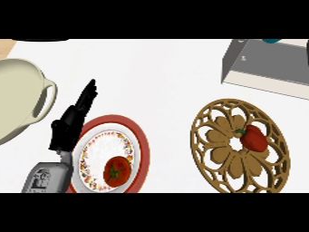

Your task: Pick the cupcake from the placemat and place it in the tiered shelf

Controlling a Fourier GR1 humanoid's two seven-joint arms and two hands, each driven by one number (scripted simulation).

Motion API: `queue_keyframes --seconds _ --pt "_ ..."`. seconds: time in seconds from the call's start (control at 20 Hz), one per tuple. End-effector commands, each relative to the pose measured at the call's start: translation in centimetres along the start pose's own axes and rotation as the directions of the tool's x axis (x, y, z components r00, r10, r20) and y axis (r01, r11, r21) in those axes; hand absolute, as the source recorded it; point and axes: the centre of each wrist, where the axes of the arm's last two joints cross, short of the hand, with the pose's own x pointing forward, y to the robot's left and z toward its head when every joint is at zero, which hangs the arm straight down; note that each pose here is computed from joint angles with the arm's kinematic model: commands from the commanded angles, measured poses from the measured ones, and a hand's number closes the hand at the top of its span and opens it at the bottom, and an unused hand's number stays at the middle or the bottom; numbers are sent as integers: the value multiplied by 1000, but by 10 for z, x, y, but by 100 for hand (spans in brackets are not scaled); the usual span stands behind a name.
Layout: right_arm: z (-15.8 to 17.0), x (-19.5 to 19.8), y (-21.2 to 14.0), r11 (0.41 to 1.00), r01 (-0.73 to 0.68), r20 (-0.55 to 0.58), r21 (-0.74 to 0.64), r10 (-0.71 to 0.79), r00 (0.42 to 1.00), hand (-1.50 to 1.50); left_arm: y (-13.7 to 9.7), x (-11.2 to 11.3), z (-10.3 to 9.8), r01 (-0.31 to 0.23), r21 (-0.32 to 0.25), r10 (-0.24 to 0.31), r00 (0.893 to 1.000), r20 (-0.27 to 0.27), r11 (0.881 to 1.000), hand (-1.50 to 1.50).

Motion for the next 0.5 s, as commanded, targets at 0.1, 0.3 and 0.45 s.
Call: queue_keyframes --seconds 0.1,0.3,0.45 --pt "-17 -18 8 969 239 -51 -66 -242 969 150 11 4 -3 3 -7 -3 1000 16 1000 0" --pt "-11 -42 34 967 247 -56 -56 -250 967 150 -4 4 -5 -6 -6 6 1000 0 1000 0" --pt "-18 -44 24 965 260 -41 -44 -262 964 150 -13 -3 -7 -11 18 11 1000 -15 1000 0"
